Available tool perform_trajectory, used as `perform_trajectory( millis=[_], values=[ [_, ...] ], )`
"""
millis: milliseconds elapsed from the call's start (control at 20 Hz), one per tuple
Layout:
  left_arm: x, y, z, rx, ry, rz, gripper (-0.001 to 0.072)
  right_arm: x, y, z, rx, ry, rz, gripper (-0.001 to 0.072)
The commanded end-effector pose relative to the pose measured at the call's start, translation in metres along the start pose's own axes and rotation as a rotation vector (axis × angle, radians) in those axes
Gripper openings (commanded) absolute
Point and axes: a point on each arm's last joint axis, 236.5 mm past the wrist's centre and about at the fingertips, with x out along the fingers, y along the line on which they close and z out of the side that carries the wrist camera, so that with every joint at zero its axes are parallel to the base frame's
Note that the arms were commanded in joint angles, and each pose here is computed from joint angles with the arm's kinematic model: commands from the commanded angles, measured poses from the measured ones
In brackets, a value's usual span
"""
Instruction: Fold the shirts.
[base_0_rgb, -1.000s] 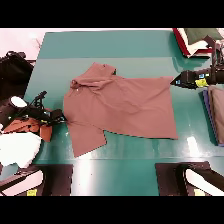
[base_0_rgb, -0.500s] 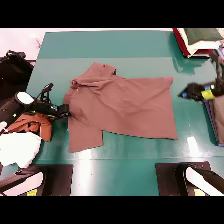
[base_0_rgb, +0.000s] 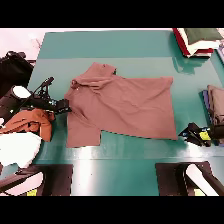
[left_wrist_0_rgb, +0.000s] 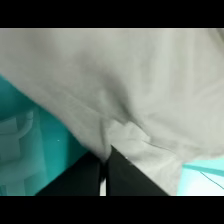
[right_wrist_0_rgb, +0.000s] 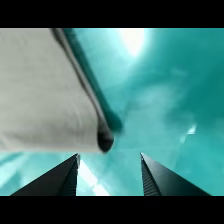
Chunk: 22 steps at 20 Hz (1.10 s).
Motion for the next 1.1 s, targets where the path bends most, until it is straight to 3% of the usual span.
perform_trajectory(
  millis=[0, 500, 550, 650, 700, 900, 1050],
  values=[
    [-0.001, -0.001, 0.001, 0.003, -0.002, -0.003, 0.0023, 0.011, 0.013, 0.006, 0.06, 0.03, 0.102, 0.0379],
    [-0.001, -0.003, -0.007, 0.002, 0.031, -0.01, 0.0024, 0.052, 0.033, 0.001, -0.042, 0.197, 0.034, 0.0379],
    [-0.001, -0.003, -0.007, 0.002, 0.033, -0.01, 0.0024, 0.054, 0.036, 0.001, -0.061, 0.193, 0.025, 0.0339],
    [-0.002, -0.003, -0.007, 0.003, 0.032, -0.011, 0.0023, 0.054, 0.044, 0.002, -0.133, 0.164, 0.017, 0.0058],
    [-0.005, -0.006, -0.004, 0.011, 0.03, -0.013, 0.0023, 0.049, 0.051, 0.006, -0.182, 0.13, 0.017, 0.0016],
    [-0.071, -0.051, 0.048, 0.136, -0.162, -0.042, 0.0023, -0.036, 0.111, 0.038, -0.389, -0.129, 0.053, 0.0015],
    [-0.204, -0.125, 0.095, 0.312, -0.514, -0.072, 0.0023, -0.16, 0.181, 0.045, -0.594, -0.456, 0.084, 0.0014]
  ],
)
